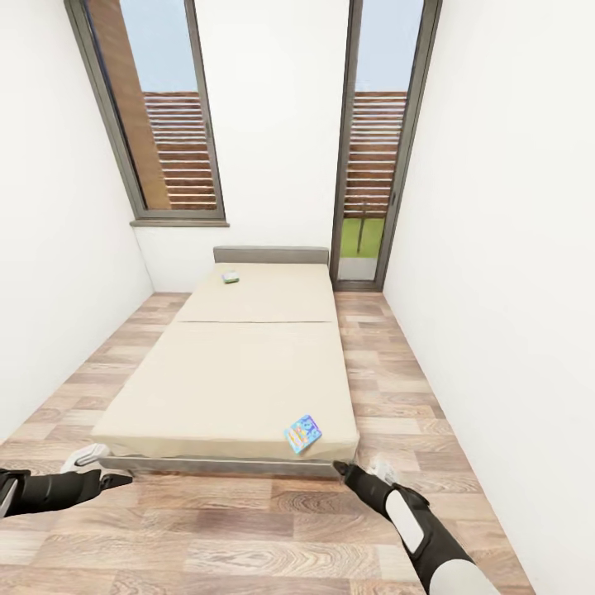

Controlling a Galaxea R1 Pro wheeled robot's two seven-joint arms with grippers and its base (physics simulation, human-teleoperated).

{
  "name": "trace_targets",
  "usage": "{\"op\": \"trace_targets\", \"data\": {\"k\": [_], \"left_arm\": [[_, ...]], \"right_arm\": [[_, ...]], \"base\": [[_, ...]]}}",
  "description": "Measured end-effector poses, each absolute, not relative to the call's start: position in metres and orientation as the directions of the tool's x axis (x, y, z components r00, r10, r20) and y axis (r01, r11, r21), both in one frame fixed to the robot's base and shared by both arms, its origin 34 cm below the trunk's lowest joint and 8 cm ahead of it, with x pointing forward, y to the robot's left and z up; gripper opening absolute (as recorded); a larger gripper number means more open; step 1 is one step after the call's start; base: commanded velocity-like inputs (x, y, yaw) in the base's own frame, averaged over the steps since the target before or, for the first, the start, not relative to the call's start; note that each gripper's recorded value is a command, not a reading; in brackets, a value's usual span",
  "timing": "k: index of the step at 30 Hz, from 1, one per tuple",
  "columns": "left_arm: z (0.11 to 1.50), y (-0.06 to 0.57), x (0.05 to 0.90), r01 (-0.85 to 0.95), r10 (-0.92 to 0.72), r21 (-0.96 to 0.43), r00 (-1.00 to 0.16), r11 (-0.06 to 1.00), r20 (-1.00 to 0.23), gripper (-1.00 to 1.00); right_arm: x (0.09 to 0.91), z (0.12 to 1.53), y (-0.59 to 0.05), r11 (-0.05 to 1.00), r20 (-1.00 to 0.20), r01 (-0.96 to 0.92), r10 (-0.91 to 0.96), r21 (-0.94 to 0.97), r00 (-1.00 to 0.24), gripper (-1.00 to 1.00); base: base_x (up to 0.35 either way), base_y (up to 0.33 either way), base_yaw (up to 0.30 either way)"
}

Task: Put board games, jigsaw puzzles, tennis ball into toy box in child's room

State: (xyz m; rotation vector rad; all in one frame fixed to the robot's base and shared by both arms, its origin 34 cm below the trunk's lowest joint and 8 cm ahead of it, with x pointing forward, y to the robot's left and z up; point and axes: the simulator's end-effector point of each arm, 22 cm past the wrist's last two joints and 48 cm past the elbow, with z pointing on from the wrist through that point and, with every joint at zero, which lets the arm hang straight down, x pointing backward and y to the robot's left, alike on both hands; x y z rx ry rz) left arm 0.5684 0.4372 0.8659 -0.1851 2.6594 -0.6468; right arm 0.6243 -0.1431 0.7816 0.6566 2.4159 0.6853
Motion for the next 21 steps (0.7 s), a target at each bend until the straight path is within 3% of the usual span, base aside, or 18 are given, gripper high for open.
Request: {"op": "trace_targets", "data": {"k": [21], "left_arm": [[0.852,0.422,0.576,-0.029,-0.22,-0.487,-0.914,0.873,-0.34,1.0]], "right_arm": [[0.639,0.791,-0.119,0.634,-0.335,0.246,0.652,0.733,-0.681,1.0]], "base": [[0.0,0.0,0.0]]}}
